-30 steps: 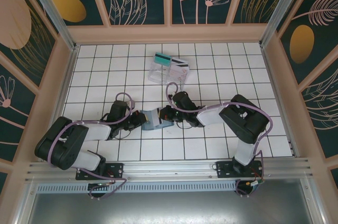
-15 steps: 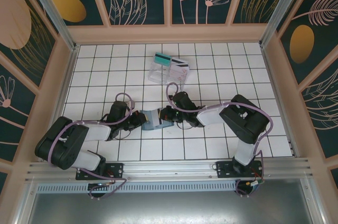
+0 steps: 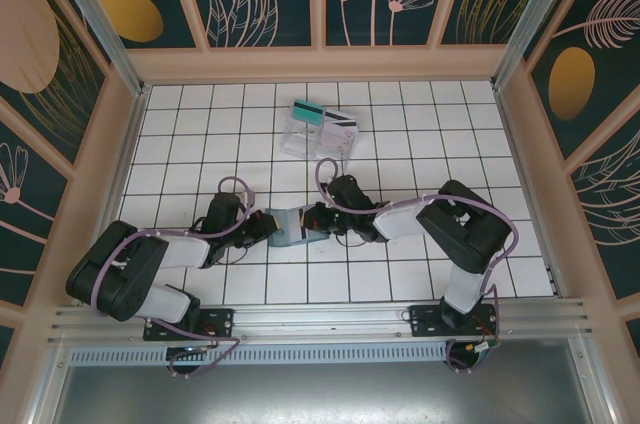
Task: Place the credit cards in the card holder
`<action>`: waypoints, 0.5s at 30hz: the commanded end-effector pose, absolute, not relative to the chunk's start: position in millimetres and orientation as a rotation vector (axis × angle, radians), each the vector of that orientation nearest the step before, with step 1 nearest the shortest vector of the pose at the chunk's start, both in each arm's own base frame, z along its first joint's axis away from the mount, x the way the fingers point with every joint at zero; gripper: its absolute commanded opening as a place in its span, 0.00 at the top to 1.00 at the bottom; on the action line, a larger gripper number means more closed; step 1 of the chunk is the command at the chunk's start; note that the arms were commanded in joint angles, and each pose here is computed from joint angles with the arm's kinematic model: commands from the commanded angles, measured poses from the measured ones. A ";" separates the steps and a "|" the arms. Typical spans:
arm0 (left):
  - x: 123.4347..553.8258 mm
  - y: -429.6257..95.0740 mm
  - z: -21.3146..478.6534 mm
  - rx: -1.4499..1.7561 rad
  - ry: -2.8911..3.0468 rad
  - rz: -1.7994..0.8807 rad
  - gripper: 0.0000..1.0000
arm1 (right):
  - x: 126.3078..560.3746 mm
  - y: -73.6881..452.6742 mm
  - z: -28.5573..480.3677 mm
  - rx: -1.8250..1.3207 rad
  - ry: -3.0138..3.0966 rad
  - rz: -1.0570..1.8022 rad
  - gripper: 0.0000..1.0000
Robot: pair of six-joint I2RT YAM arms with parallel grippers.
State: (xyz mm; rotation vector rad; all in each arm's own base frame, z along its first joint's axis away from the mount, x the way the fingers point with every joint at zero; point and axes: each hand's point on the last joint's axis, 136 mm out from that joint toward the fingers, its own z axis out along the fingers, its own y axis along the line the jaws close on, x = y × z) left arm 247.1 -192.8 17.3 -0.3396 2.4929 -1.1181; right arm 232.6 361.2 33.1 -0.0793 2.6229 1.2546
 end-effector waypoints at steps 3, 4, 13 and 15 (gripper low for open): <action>229.8 -177.9 -11.5 -0.428 2.594 -1.016 1.00 | 203.5 370.2 7.1 -0.175 2.764 1.255 1.00; 230.1 -178.3 -10.5 -0.427 2.592 -1.018 1.00 | 204.0 371.9 7.3 -0.183 2.763 1.261 1.00; 236.4 -170.3 4.3 -0.435 2.602 -0.924 0.50 | 202.8 362.0 -4.6 -0.167 2.791 1.199 1.00; 239.8 -166.5 12.7 -0.441 2.595 -0.885 0.42 | 202.4 359.4 -7.0 -0.162 2.795 1.185 1.00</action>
